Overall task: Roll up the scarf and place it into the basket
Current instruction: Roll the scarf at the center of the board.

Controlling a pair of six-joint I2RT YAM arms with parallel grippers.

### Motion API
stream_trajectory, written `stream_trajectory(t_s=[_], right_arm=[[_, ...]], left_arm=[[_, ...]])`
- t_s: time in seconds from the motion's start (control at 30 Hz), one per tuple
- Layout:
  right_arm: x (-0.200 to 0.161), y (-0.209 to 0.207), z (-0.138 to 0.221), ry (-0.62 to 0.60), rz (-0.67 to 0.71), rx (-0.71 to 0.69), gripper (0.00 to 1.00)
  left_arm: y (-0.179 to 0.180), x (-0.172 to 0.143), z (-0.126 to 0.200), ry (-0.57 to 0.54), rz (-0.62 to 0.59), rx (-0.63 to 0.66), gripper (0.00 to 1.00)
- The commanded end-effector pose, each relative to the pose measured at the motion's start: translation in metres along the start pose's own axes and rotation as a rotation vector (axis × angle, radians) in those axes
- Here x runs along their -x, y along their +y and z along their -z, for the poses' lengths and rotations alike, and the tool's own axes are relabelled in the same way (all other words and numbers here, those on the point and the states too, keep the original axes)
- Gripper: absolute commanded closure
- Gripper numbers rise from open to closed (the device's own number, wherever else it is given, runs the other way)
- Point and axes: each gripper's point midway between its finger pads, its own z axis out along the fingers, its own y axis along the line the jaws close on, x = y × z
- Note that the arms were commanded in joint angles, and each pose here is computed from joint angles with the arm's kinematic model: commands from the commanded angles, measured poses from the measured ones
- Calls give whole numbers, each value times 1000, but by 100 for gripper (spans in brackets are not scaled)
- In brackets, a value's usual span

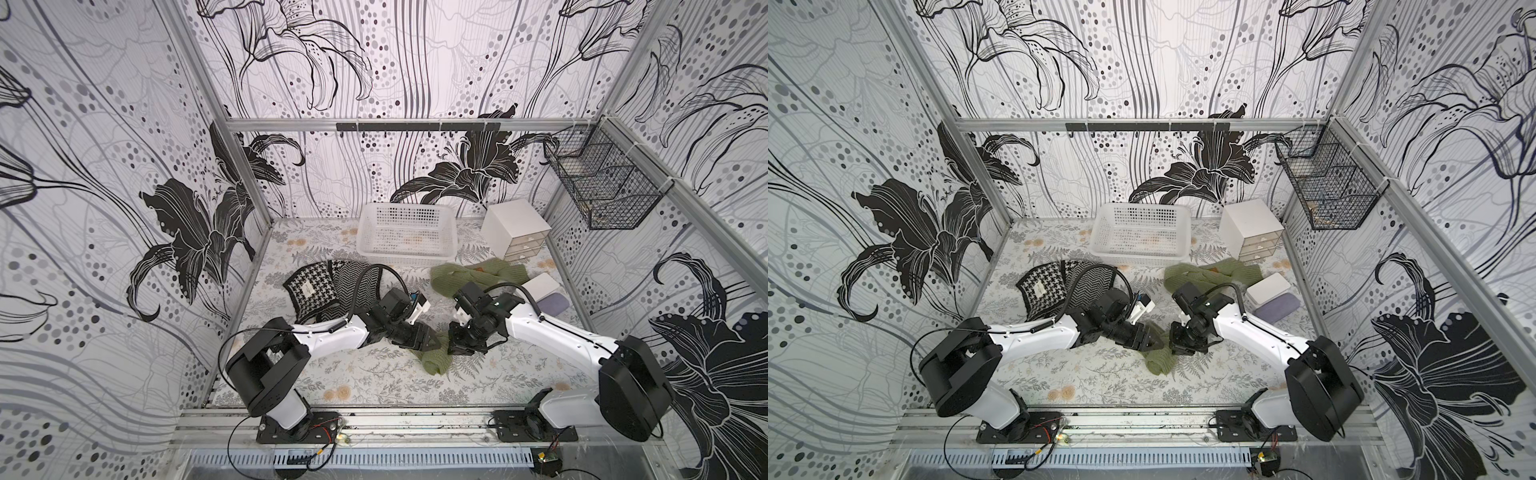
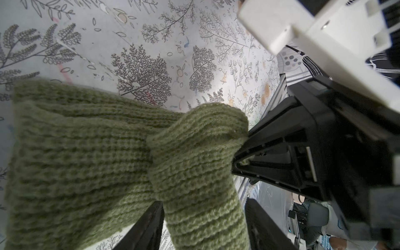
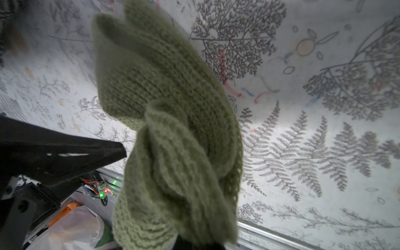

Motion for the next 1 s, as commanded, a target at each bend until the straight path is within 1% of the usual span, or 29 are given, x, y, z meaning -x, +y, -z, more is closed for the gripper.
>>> stream_trajectory(t_s=[0.0, 0.07, 0.17, 0.2, 0.27, 0.37, 0.53, 0.6, 0.73, 0.77, 0.83, 0.9, 0.97], right_arm=[[14, 16, 9, -42, 7, 33, 100], [18, 23, 13, -52, 15, 47, 100], [22, 35, 14, -56, 20, 81, 100], [23, 39, 13, -57, 23, 88, 100], [23, 49, 14, -64, 39, 108, 100], [24, 62, 9, -65, 55, 137, 100], [34, 66, -21, -45, 46, 148, 100], [43, 70, -32, -53, 44, 155, 100], [57, 62, -59, -50, 37, 94, 100], [59, 60, -67, -42, 35, 90, 100], [61, 54, -80, -29, 26, 71, 100], [62, 49, -93, -15, 18, 59, 100], [64, 47, -101, -10, 15, 53, 100]], left_arm=[[15, -1, -8, 8, -8, 57, 49], [24, -5, -17, 29, 8, 64, 55], [37, -5, -27, 33, 46, 81, 70], [42, -5, -29, 31, 59, 80, 73], [49, -4, -30, 21, 81, 82, 73], [57, -3, -30, 20, 101, 87, 73], [63, 5, -31, 4, 123, 75, 72], [64, 9, -32, 0, 135, 57, 70], [66, 11, -27, 12, 150, 59, 64], [69, 12, -21, 10, 158, 83, 62], [84, 10, -4, 14, 201, 179, 58], [100, 7, 18, 22, 233, 299, 54], [104, 4, 33, 36, 236, 351, 51]])
